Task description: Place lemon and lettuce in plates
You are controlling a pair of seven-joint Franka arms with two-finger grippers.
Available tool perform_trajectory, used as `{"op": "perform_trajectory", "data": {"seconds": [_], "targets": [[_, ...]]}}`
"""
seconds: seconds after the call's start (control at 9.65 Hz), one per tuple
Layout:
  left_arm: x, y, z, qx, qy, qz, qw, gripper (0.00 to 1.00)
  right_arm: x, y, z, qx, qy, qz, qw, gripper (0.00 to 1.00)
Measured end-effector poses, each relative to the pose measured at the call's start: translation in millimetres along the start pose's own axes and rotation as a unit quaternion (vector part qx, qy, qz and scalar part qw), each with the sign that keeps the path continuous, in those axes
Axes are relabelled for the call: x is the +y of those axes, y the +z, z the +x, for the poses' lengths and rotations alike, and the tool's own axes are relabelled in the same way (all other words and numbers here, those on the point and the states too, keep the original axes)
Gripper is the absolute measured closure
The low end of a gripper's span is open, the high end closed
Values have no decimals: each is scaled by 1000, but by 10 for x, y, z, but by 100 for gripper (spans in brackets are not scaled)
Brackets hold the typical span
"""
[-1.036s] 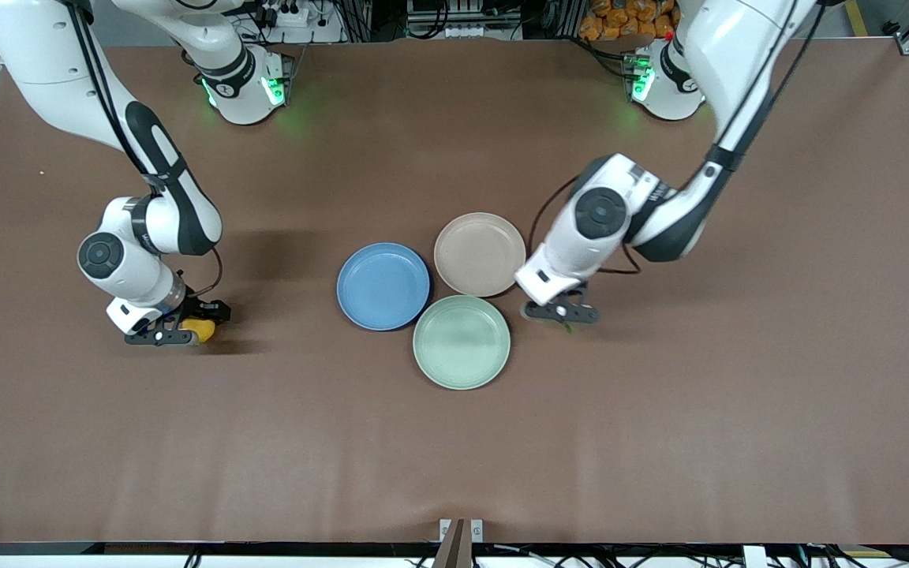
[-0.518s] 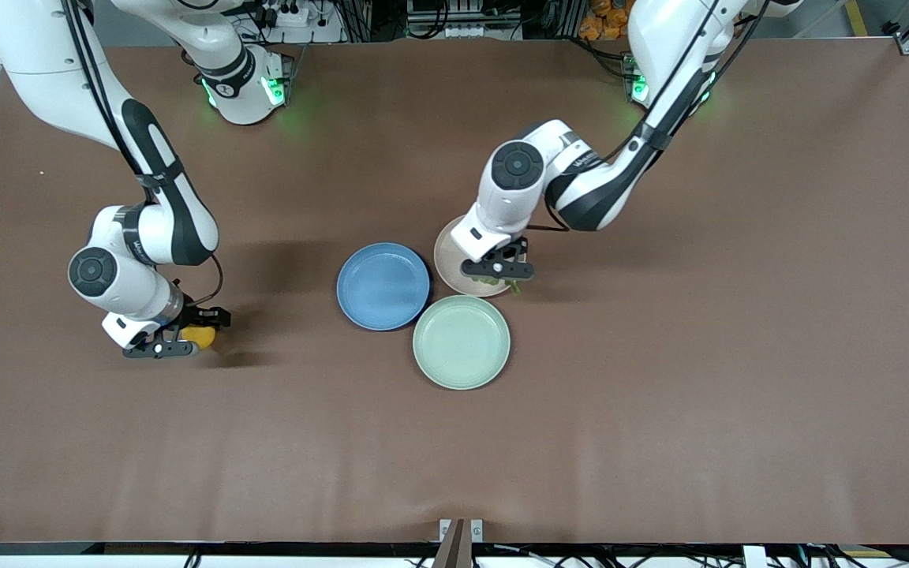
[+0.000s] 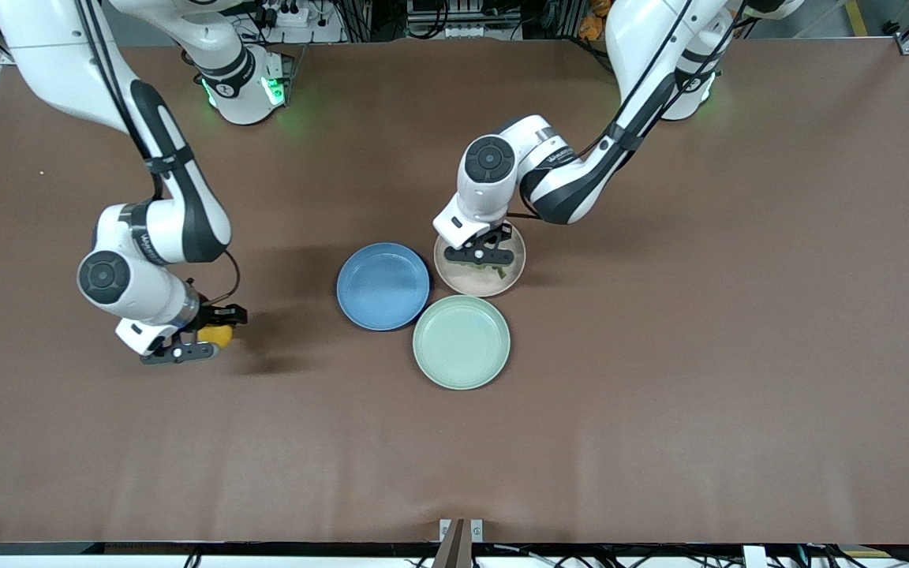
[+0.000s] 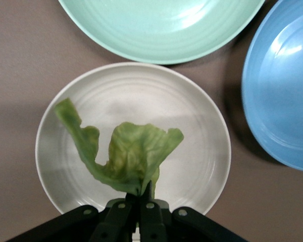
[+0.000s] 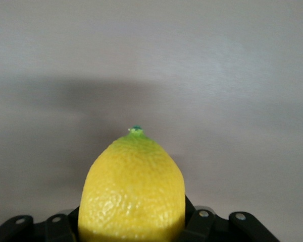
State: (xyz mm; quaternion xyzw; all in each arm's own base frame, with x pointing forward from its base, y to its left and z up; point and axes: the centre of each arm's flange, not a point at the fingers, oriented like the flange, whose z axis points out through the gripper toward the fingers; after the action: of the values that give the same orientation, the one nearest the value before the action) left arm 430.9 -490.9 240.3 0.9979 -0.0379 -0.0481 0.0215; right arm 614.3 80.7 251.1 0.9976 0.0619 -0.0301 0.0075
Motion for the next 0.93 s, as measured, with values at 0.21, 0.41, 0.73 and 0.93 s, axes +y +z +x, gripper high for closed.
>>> {"op": "perform_trajectory", "data": {"seconds": [0.21,0.41,0.73,0.93], "targets": [[-1,93,-12,-7,0,3,1000,70,-564,-103,8,9,-4,4,1000,42],[17,90,-20,-6,2,3,1000,41,-1179,-175,-41,16,-14,8,1000,42],[-109,-43,192,11,-15,1,1000,0,-1848,-180,-208,13,-19,19,1000,42],[-348,-256,476,34,-42,-2,999,0,-2178,-176,-325,8,-21,27,999,42]]}}
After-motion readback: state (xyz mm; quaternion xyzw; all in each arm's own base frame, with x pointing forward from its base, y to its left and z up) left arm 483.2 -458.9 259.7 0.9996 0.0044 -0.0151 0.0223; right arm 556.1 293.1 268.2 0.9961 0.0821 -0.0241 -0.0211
